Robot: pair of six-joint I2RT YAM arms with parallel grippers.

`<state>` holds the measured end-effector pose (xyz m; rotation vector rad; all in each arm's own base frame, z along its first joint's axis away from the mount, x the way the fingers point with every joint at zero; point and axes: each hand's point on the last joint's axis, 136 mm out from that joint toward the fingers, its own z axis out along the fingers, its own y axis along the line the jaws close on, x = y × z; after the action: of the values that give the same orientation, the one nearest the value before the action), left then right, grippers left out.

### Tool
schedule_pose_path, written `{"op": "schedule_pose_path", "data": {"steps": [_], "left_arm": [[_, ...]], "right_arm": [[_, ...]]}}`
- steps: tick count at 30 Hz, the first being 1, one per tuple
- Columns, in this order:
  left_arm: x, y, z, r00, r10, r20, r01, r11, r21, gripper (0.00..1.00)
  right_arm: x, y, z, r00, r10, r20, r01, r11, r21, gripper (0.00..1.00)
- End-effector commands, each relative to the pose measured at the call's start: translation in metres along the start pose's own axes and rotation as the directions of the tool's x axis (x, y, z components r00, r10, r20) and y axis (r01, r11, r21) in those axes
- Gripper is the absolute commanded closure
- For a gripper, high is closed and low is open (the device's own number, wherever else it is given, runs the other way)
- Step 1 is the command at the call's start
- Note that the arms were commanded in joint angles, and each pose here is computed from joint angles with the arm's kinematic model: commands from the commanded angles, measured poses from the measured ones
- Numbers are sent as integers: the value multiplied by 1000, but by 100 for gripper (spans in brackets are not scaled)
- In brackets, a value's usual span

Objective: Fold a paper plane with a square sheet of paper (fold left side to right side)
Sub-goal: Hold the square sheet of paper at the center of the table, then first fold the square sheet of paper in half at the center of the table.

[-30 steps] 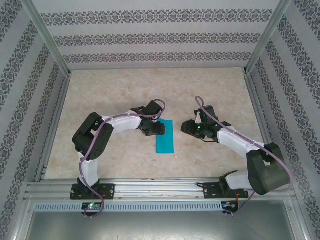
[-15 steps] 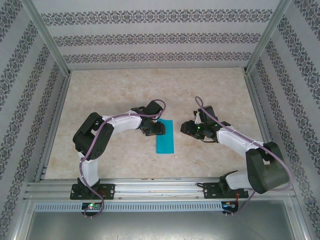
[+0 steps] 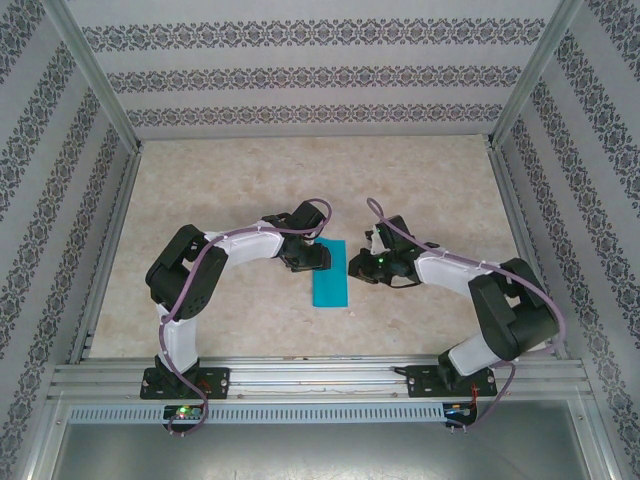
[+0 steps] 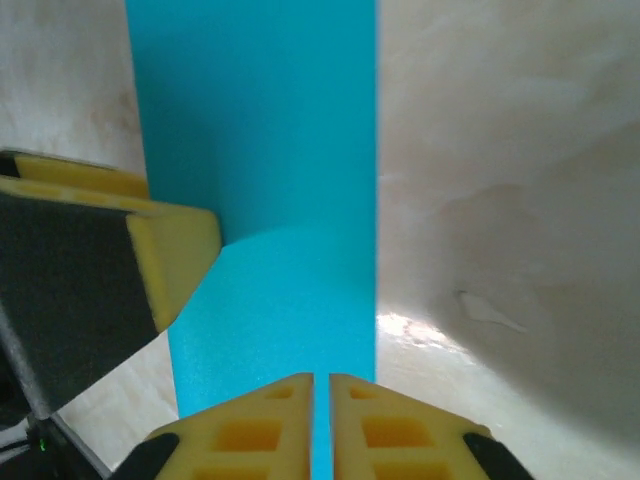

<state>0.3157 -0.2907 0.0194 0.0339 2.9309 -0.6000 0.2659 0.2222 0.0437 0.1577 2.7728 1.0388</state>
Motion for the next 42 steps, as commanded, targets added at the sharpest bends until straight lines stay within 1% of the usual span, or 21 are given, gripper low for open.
{"op": "schedule_pose_path", "data": {"steps": [1,5,13,19,23,27,31,34,36,38,40,42], "left_arm": [[49,20,46,987,5,-161,-16,998,-67,51],[50,21,46,987,5,-162,-16,998,-67,51],[49,21,45,987,6,-161,-17,998,-67,51],[46,20,40,990,18,-141,-29,997,-72,50],[32,14,21,996,36,-79,-41,997,-64,48],[13,1,-11,998,55,21,-54,998,-21,44],[-2,-3,-47,989,75,125,-74,997,-12,41],[-10,-2,-70,977,85,196,-87,996,4,40],[-11,-6,-79,970,95,226,-107,994,38,41],[-10,-14,-85,962,111,248,-137,986,91,45],[-8,-28,-87,959,124,256,-172,970,174,52],[-6,-41,-84,962,130,240,-190,950,248,60]], "right_arm": [[-6,24,8,1000,-27,-5,27,997,-73,93],[-4,21,18,999,-31,-25,29,998,-48,97],[6,-6,32,998,-5,-67,7,999,39,98],[20,-31,38,994,7,-107,9,989,147,100],[27,-42,40,992,26,-125,-3,984,180,100],[31,-46,42,990,34,-135,-8,982,191,100],[30,-49,41,991,38,-130,-10,977,211,100],[30,-51,41,991,37,-127,-8,975,221,100],[30,-52,41,991,39,-128,-10,975,222,100],[30,-53,41,991,40,-127,-10,974,225,100],[31,-54,41,991,42,-128,-11,973,229,100],[31,-54,41,991,40,-129,-10,973,229,100]]}}
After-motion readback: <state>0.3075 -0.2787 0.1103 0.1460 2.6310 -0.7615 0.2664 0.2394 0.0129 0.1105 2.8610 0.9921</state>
